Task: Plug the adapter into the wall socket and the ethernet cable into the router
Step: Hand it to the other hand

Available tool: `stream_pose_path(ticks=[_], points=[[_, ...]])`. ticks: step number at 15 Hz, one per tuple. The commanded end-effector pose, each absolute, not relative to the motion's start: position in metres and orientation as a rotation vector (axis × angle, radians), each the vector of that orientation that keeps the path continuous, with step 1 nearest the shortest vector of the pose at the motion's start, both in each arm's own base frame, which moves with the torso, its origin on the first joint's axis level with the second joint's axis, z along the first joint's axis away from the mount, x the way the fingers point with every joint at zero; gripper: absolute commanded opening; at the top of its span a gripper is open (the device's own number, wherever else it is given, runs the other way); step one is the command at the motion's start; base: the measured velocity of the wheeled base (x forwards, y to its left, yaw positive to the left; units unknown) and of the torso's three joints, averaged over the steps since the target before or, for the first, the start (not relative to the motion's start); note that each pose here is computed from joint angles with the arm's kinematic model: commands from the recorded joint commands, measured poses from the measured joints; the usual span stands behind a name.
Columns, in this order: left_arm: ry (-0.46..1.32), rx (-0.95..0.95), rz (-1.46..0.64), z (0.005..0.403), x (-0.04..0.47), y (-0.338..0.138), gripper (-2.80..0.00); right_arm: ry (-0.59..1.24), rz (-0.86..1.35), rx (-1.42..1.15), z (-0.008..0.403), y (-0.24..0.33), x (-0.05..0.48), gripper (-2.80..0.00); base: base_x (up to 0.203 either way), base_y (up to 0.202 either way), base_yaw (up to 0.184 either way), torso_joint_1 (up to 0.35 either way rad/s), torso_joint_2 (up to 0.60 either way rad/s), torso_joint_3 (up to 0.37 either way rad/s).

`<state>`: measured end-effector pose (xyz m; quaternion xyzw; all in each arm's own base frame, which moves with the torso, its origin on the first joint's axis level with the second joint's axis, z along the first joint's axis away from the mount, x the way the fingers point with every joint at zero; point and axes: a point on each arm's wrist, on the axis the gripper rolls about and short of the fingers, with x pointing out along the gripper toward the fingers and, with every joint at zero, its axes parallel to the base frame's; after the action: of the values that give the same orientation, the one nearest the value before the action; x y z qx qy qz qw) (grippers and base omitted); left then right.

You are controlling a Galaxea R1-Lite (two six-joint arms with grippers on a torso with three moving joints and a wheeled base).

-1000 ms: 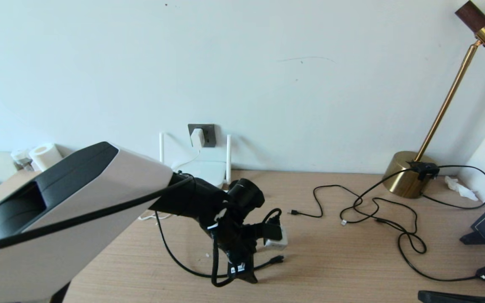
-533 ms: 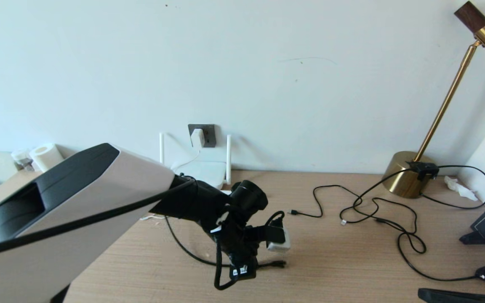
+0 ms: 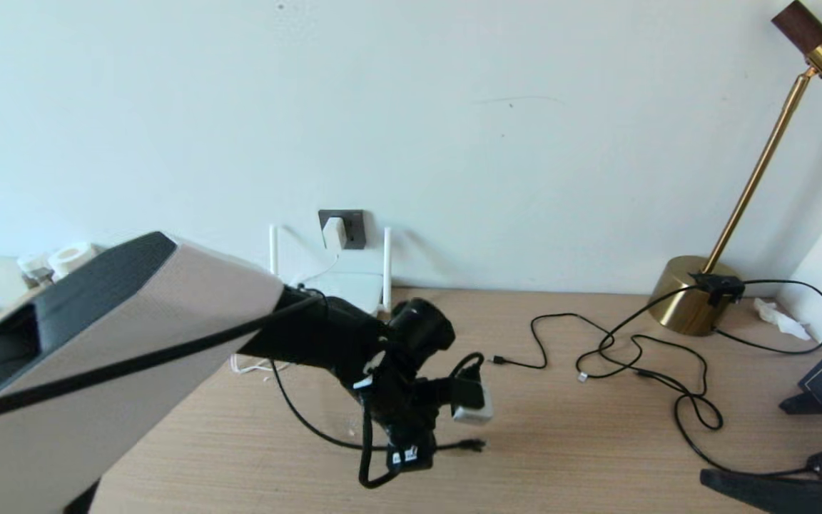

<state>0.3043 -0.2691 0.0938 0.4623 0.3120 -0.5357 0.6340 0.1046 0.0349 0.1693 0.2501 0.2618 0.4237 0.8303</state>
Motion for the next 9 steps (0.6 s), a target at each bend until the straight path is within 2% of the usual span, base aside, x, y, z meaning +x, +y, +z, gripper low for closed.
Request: stream_pose_path(ticks=[1,2,5,9], points=[[0.482,1.018,-1.192,0.165,0.297,-0.269,-2.80,0.583,0.895,0.555,0.173,0.037,0.118,-2.80,0.000,0.000,0.000,0.000,0.00,0.000],[0.402,1.008,-1.185,0.188,0.291,-0.271,-2.80,0.586,0.893,0.560,0.174,0.038,0.124,0.00,0.000,0.000,0.000,0.000,0.00,0.000],[0.225,1.001,-1.213,0.233,0.260,-0.282,-2.80,0.569,0.893,0.573,0.184,0.041,0.140,0.00,0.000,0.000,0.000,0.000,0.00,0.000],[0.104,1.006,-1.271,0.260,0.220,-0.293,-2.80,0.552,0.890,0.566,0.190,0.042,0.145,0.00,0.000,0.000,0.000,0.000,0.00,0.000]])
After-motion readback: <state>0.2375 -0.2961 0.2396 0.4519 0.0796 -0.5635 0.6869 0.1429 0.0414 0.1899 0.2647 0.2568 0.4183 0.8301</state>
